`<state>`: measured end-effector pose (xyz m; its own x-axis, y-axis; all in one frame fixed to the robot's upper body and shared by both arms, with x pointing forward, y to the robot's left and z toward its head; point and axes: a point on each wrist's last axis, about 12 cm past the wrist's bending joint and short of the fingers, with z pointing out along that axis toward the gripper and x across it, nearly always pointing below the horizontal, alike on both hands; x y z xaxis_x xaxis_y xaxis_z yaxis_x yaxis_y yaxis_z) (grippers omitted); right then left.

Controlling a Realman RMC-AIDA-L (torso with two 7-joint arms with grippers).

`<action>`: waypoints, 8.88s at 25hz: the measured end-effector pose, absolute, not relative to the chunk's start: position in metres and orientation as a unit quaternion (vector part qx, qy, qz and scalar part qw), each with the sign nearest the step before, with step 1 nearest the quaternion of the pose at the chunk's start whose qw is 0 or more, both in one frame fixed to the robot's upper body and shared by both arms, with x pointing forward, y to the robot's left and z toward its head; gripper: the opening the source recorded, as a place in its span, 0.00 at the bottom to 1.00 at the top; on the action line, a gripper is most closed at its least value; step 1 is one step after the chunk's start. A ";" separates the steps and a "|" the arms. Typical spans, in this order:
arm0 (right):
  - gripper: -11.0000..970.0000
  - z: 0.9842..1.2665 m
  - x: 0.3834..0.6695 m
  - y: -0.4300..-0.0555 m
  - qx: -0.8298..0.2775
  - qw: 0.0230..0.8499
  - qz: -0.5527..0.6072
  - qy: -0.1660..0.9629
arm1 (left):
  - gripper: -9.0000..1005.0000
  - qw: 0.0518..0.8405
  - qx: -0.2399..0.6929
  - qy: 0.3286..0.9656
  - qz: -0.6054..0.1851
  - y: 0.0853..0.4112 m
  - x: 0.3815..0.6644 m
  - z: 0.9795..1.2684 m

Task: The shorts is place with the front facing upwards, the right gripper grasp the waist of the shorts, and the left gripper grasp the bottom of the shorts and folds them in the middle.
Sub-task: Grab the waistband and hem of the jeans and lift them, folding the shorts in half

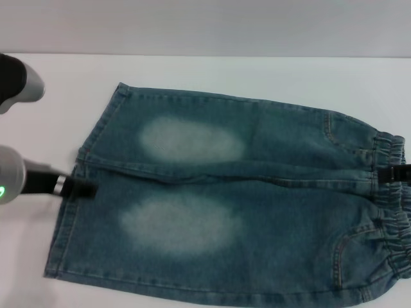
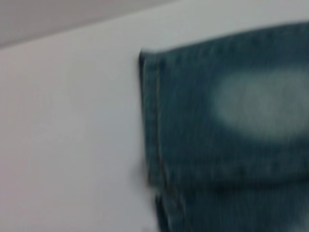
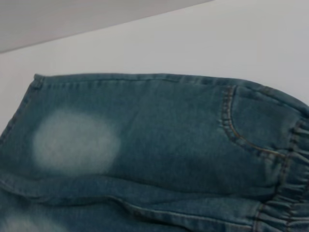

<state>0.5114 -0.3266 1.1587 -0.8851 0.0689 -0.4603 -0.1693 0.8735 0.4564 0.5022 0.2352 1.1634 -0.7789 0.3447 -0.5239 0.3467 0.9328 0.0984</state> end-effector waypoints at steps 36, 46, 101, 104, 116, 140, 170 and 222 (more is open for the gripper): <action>0.75 1.155 0.507 -0.334 -0.033 0.255 0.247 0.934 | 0.86 0.102 0.127 0.987 0.011 0.222 0.484 1.127; 0.75 1.156 0.507 -0.335 -0.039 0.256 0.245 0.934 | 0.85 0.096 0.121 0.988 0.015 0.224 0.484 1.125; 0.75 1.119 0.473 -0.343 0.002 0.133 0.266 0.955 | 0.11 0.105 0.161 0.981 0.016 0.215 0.499 1.142; 0.75 1.117 0.473 -0.343 0.003 0.129 0.268 0.955 | 0.11 0.105 0.161 0.981 0.016 0.215 0.499 1.143; 0.75 1.111 0.475 -0.343 0.004 0.123 0.265 0.956 | 0.11 0.106 0.166 0.980 0.017 0.213 0.501 1.143; 0.10 1.111 0.476 -0.344 -0.017 0.127 0.263 0.956 | 0.11 0.108 0.169 0.980 0.007 0.208 0.501 1.144; 0.01 1.095 0.515 -0.369 0.149 0.437 0.536 0.707 | 0.15 0.345 0.052 0.934 -0.070 0.240 0.580 1.144; 0.64 1.043 0.509 -0.387 0.291 0.507 0.417 0.696 | 0.56 0.393 0.068 0.905 -0.147 0.204 0.636 1.144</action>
<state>0.5088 -0.3870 1.0435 -0.3171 0.8277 -0.4630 -0.0175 0.4830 0.8754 0.6356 0.2041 1.1444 -0.6817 0.0076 -0.7316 0.2387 0.9475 -0.2126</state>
